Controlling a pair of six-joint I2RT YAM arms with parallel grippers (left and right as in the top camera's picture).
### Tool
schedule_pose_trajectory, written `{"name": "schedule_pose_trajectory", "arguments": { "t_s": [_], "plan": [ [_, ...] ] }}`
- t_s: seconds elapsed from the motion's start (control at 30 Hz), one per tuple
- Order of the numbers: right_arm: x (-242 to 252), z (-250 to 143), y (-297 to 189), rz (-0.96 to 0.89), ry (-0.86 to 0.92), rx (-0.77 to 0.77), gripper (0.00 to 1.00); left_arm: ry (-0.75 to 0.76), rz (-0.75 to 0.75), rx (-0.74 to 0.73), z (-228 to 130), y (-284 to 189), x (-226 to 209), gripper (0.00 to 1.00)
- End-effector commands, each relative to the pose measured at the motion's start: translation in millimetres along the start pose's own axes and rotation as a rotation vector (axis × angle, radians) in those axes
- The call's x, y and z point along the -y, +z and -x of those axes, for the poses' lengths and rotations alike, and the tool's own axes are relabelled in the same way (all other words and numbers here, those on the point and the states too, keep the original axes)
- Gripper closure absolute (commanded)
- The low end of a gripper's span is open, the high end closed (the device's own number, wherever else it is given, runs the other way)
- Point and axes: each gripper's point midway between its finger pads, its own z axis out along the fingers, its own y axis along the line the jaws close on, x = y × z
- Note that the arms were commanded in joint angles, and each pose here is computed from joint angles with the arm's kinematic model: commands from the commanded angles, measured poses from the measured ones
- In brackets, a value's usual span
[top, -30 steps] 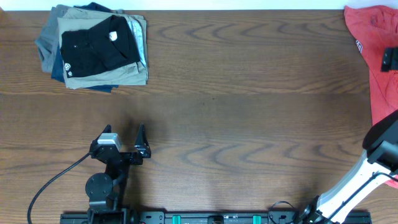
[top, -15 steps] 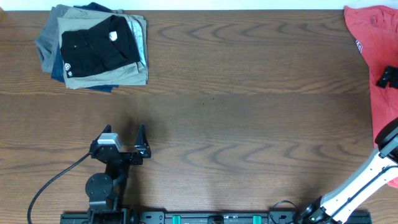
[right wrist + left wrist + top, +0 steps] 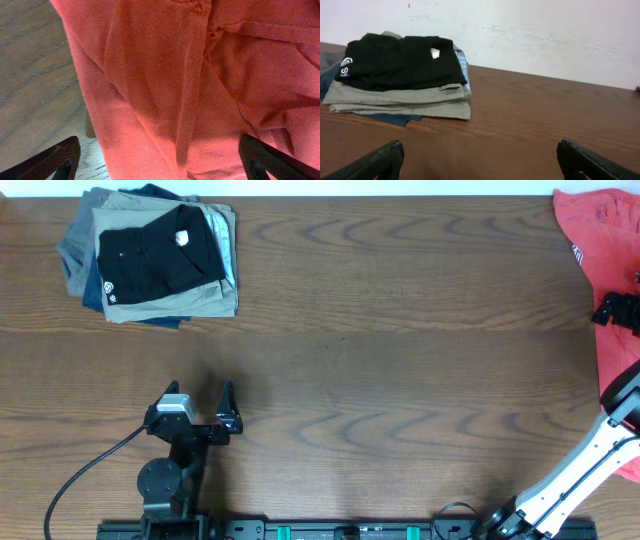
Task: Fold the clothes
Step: 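Reach the right gripper to the red shirt at the right edge and grasp it, then drag the red shirt with the right gripper to the table center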
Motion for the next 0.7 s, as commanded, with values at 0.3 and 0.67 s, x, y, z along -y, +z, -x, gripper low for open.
{"name": "schedule_pose_trajectory", "arguments": {
  "t_s": [0.3,0.67],
  "plan": [
    [-1.2,3.8,5.5,-0.009,0.003,0.003,0.47,-0.001,0.003,-0.049,-15.9,1.0,-2.4,0.02],
    [-1.9,7.7,-0.7,-0.011,0.072,0.016,0.95,-0.001,0.003,-0.049,-15.9,1.0,-2.4,0.02]
  ]
}}
